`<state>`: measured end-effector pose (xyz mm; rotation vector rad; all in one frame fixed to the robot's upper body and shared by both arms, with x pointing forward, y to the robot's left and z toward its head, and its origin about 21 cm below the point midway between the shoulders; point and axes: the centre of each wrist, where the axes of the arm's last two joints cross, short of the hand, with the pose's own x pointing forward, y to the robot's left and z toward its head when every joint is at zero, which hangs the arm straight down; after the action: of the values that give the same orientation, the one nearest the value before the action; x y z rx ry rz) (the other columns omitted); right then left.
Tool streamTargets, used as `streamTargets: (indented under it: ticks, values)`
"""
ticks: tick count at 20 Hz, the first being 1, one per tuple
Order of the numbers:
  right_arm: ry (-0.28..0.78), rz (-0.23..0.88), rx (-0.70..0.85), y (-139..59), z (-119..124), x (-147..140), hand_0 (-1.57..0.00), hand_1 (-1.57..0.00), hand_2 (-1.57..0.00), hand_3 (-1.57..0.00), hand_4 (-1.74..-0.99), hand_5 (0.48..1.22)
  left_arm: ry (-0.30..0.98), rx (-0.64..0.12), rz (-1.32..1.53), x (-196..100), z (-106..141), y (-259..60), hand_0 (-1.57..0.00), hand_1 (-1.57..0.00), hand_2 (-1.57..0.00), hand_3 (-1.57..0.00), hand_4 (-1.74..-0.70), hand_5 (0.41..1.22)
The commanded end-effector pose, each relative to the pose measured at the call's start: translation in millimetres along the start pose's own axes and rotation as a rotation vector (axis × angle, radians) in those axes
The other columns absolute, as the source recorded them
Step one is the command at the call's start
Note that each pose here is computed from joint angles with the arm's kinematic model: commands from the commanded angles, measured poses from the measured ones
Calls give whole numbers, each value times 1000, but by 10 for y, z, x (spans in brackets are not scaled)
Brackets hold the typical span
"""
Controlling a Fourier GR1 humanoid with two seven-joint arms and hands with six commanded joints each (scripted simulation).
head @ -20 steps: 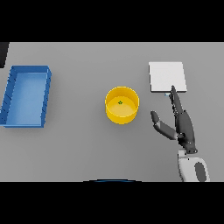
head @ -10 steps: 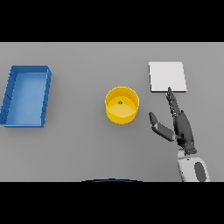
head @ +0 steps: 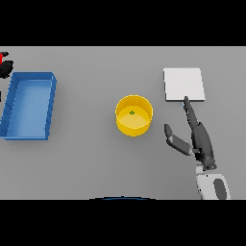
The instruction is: Pick up the red beaker and tilt it to pour out 1 green nut into yellow bowl. Pick up the yellow bowl and place it on the metallic measuring scale.
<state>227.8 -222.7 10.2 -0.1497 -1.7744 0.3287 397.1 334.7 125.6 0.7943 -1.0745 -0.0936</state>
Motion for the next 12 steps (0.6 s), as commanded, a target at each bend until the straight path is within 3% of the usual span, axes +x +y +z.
streamTargets:
  ticks: [1, 3, 7, 8, 10, 11, 12]
  values:
    - [5, -13, -5, -7, -2, -15, 1, 1, 1, 1, -1201, 693, 23, 3, 0, -70, 35, -13, -1571, -1571, -1571, -1393, -1741, 1221]
    - [18, -16, -7, 3, -30, -49, 1, 1, 1, 1, -1186, 687, 51, -9, 1, -185, 117, -101, -1571, -1571, -1571, -1383, -1741, 1221]
    - [4, -26, 1, 19, -64, 10, 1, 1, 1, 1, -1168, 679, 102, -86, 2, -340, 194, -158, -1571, -1571, -1571, -1366, -1735, 955]
    - [-4, -26, 3, 30, -18, 13, 1, 1, 1, 1, -1165, 678, 100, -122, -24, -376, 242, -141, -1571, -1571, -1571, -1407, -1661, 888]
    - [21, -10, -6, 37, -15, -7, 1, 1, 1, 1, -1163, 671, 34, -195, -75, -355, 332, -81, -1571, -1545, -1489, -1238, -1311, 774]
    - [18, -7, -10, -5, -7, -24, 1, 1, 1, 1, -1159, 669, 0, -231, -102, -357, 380, -60, -1495, -1380, -1311, -1098, -1155, 740]
    - [10, -6, -3, -4, 20, -35, 1, 1, 1, 1, -1161, 669, -26, -289, -105, -384, 403, -34, -1253, -1104, -1049, -884, -1031, 714]
